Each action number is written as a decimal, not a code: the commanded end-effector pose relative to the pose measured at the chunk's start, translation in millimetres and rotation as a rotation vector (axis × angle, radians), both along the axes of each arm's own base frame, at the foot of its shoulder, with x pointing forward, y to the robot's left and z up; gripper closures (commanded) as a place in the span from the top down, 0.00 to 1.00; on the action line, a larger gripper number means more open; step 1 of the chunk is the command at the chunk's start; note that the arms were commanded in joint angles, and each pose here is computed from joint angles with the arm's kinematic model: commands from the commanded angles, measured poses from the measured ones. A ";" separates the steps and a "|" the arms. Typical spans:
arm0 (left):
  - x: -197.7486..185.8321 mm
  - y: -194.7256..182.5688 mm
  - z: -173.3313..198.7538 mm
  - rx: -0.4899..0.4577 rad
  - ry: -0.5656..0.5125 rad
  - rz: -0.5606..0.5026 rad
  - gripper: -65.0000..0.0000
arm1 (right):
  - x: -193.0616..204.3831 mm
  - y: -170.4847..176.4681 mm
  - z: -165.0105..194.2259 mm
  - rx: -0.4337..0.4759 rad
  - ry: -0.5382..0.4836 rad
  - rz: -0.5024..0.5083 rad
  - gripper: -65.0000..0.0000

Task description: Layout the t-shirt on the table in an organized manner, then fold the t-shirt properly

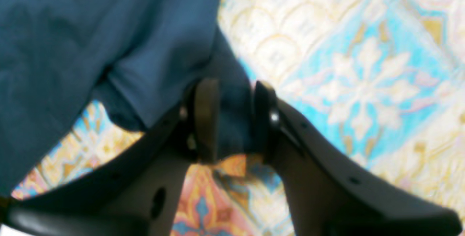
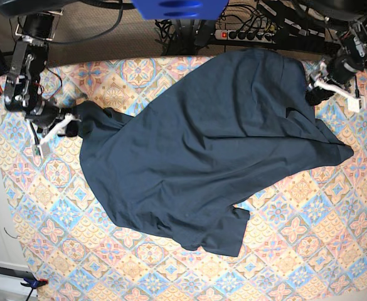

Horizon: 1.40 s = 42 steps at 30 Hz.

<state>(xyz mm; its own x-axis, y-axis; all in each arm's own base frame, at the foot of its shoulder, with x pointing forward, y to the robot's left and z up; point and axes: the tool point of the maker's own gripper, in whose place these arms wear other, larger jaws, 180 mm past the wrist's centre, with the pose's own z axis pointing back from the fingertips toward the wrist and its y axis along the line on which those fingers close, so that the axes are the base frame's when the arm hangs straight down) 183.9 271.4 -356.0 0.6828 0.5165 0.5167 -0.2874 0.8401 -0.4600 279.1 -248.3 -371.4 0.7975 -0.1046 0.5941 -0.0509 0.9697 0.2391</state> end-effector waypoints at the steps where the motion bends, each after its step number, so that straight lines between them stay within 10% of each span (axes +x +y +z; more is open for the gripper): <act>1: 7.2 1.9 1.5 -0.010 -0.015 0.008 0.41 | 12.8 -3.9 16.8 -0.013 -0.062 0.006 0.26; 21: 51.6 -55.2 -62.2 -0.206 0.098 -0.054 0.35 | 14.4 -4.2 18.7 -0.013 -0.067 0.006 0.26; 24: 61.5 -41.2 -60.8 -0.175 0.068 -0.020 0.01 | 14.4 -5.1 19.1 -0.014 -0.068 0.003 0.26; 42: 92.0 108.9 31.3 0.058 -0.153 0.214 0.00 | 12.1 19.9 10.9 0.002 -0.041 0.075 0.26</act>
